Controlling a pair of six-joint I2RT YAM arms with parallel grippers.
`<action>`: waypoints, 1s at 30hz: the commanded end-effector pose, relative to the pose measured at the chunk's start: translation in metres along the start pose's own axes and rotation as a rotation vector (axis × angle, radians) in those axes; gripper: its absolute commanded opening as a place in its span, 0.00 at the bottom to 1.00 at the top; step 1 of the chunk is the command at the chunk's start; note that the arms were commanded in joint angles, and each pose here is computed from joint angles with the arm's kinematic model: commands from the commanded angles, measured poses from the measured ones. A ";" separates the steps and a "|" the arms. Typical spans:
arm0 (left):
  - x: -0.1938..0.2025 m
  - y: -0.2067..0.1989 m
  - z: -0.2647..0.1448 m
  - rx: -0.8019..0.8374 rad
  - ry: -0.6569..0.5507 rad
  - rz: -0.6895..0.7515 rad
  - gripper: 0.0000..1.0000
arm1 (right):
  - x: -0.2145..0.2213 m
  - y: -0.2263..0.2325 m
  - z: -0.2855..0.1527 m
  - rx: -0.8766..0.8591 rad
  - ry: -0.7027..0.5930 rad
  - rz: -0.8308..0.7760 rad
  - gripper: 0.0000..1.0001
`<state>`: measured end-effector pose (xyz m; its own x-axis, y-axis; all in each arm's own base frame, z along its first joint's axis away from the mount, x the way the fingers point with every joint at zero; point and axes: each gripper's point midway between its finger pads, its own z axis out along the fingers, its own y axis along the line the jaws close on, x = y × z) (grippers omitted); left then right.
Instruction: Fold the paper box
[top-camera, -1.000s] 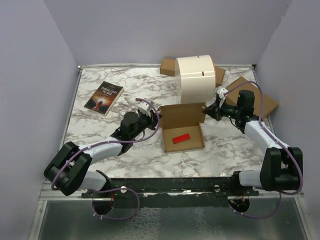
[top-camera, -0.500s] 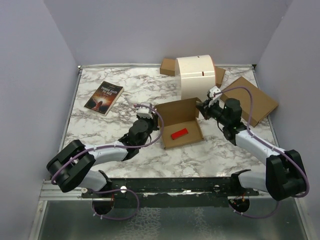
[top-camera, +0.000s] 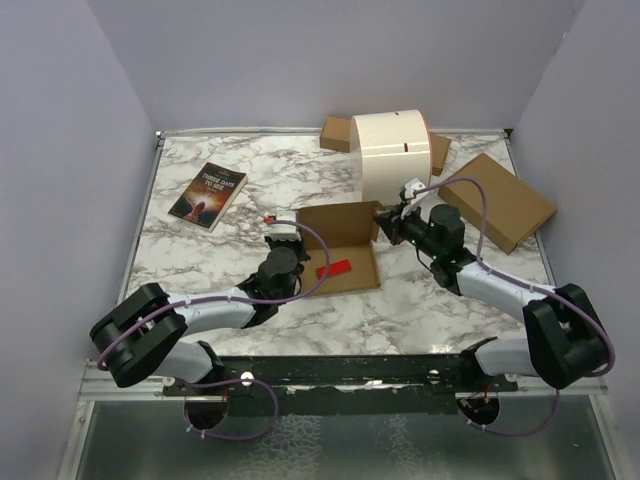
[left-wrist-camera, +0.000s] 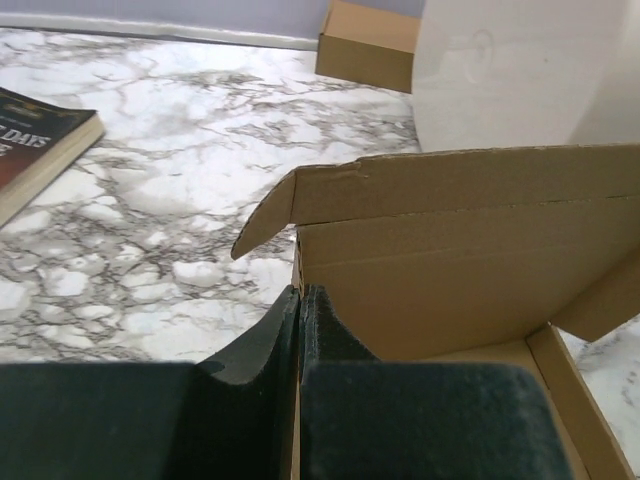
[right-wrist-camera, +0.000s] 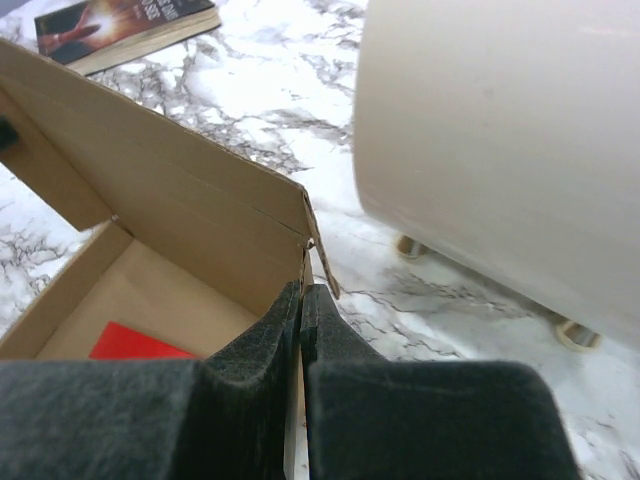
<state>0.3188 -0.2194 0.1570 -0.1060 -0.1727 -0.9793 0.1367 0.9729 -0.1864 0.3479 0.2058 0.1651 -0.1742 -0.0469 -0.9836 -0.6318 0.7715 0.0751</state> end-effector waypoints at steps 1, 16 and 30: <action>-0.031 -0.010 -0.007 0.035 -0.110 0.009 0.00 | -0.004 0.048 0.019 -0.157 -0.056 0.022 0.01; 0.000 0.000 -0.021 0.056 -0.023 -0.068 0.00 | 0.015 0.072 0.022 -0.200 -0.018 0.068 0.01; 0.022 0.004 -0.034 0.032 0.057 -0.194 0.00 | 0.041 0.080 -0.002 -0.192 0.112 0.077 0.03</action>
<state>0.3002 -0.1824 0.1467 -0.1010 -0.2772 -0.9555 0.0272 0.9593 -0.2811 0.3240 0.2452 0.1514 -0.2025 -0.0249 -0.9790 -0.6785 0.7244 0.1219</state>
